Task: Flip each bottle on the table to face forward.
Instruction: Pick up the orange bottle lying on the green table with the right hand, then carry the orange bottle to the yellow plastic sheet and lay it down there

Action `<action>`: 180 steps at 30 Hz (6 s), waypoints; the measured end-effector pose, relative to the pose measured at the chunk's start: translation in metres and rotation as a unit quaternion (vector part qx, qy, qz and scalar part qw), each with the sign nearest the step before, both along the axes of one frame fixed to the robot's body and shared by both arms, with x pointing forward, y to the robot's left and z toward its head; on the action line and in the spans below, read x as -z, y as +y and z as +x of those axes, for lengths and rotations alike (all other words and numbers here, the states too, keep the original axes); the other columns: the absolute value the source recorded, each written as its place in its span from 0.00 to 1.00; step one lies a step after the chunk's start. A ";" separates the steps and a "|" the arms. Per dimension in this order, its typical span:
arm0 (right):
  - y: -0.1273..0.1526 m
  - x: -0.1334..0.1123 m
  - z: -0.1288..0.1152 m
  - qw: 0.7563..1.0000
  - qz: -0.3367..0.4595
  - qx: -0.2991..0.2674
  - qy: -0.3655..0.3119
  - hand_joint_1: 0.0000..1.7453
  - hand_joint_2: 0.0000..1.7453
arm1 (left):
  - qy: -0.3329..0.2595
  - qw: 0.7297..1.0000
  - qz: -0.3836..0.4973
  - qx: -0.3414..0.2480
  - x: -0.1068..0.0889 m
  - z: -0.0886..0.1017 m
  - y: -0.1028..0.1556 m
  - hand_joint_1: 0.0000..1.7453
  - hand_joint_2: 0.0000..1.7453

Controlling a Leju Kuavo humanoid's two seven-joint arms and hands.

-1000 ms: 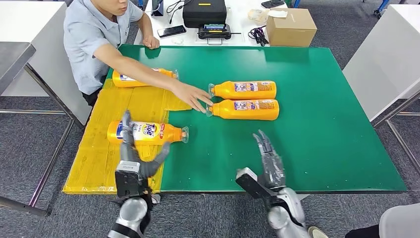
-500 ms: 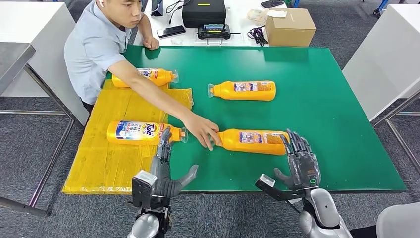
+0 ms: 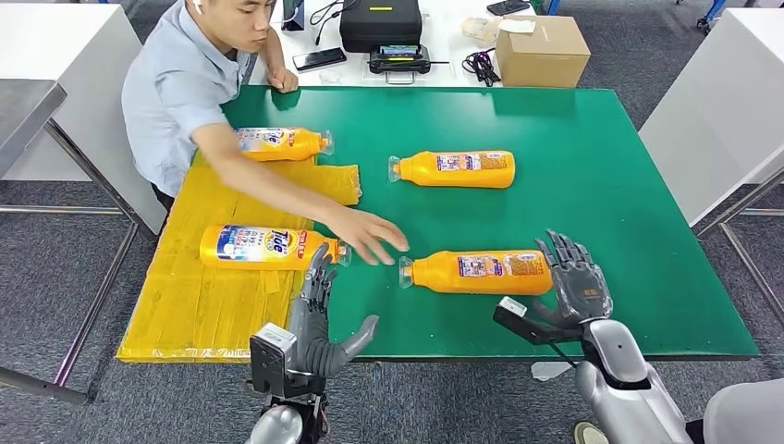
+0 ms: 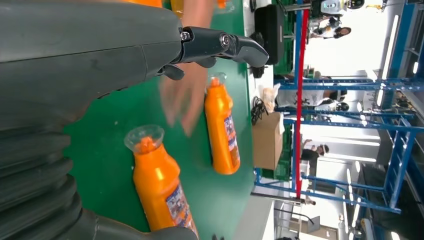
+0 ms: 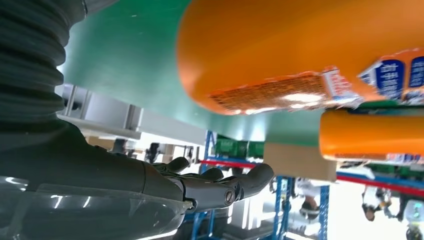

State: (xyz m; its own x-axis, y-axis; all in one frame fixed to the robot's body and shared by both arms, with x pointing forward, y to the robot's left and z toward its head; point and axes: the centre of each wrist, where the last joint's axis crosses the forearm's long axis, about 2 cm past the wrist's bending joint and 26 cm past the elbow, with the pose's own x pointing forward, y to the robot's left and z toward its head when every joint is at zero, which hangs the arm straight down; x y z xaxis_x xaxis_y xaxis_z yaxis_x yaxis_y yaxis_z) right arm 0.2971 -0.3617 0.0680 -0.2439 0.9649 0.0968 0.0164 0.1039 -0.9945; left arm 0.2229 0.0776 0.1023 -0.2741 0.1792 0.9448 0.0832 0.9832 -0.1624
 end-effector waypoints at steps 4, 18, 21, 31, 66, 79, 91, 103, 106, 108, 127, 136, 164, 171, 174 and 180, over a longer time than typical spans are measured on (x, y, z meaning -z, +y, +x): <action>0.005 0.000 0.014 0.999 0.005 -0.014 0.030 0.00 1.00 | -0.008 1.000 0.000 0.010 -0.003 0.001 -0.004 0.00 1.00; 0.034 0.003 0.048 0.994 0.041 -0.050 0.083 0.00 1.00 | -0.031 0.999 0.008 0.041 -0.012 0.002 -0.016 0.00 1.00; 0.041 0.002 0.052 0.993 0.047 -0.055 0.092 0.00 1.00 | -0.033 0.998 0.009 0.046 -0.013 0.001 -0.018 0.00 1.00; 0.048 0.002 0.057 0.992 0.051 -0.059 0.104 0.21 1.00 | -0.034 0.998 0.008 0.051 -0.013 0.001 -0.019 0.00 1.00; 0.023 -0.011 0.076 0.932 0.247 -0.085 0.252 1.00 1.00 | -0.042 0.999 -0.005 0.029 -0.014 0.004 -0.020 0.00 1.00; 0.111 -0.022 0.036 0.869 0.423 -0.205 0.152 1.00 1.00 | 0.044 0.995 -0.089 -0.011 -0.007 0.008 -0.018 0.00 1.00; 0.136 -0.040 0.030 0.852 0.448 -0.244 0.119 1.00 1.00 | 0.078 0.991 -0.107 0.022 -0.002 0.008 -0.019 0.00 1.00; 0.168 -0.037 0.021 0.834 0.449 -0.285 0.145 1.00 1.00 | 0.109 0.983 -0.127 0.079 -0.003 0.013 -0.021 0.00 1.00; 0.174 -0.034 0.019 0.831 0.446 -0.295 0.155 1.00 1.00 | 0.107 0.982 -0.131 0.081 -0.006 0.017 -0.021 0.00 1.00; 0.178 -0.032 0.017 0.828 0.444 -0.302 0.162 1.00 1.00 | 0.107 0.982 -0.134 0.082 -0.008 0.019 -0.020 0.00 1.00; 0.192 -0.018 0.007 0.821 0.434 -0.316 0.195 1.00 1.00 | 0.123 0.979 -0.156 0.054 -0.013 0.031 -0.018 0.00 1.00; 0.195 -0.014 0.005 0.820 0.435 -0.313 0.200 1.00 1.00 | 0.129 0.977 -0.161 0.044 -0.015 0.032 -0.020 1.00 1.00; 0.193 -0.010 0.003 0.814 0.486 -0.262 0.184 0.00 1.00 | 0.077 0.990 -0.119 0.013 -0.015 0.034 -0.016 1.00 1.00; 0.181 -0.002 -0.002 0.817 0.504 -0.229 0.164 0.00 1.00 | -0.114 0.989 0.057 -0.080 -0.019 0.036 -0.007 1.00 1.00; 0.172 0.001 -0.002 0.820 0.510 -0.215 0.148 0.00 1.00 | -0.226 0.951 0.179 -0.108 -0.029 0.038 0.002 1.00 1.00; 0.160 0.001 0.005 0.826 0.511 -0.200 0.126 0.00 1.00 | -0.297 0.831 0.421 -0.209 -0.055 0.059 0.052 1.00 1.00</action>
State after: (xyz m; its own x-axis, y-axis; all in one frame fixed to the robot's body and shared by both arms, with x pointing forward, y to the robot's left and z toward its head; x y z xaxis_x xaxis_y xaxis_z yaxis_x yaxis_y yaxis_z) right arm 0.3020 -0.2020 0.0669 -0.3714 0.1947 0.9078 -0.4167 0.8388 -0.3504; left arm 0.2817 0.1292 0.1575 -0.6090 -0.7056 0.3624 -0.4748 0.6902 0.5461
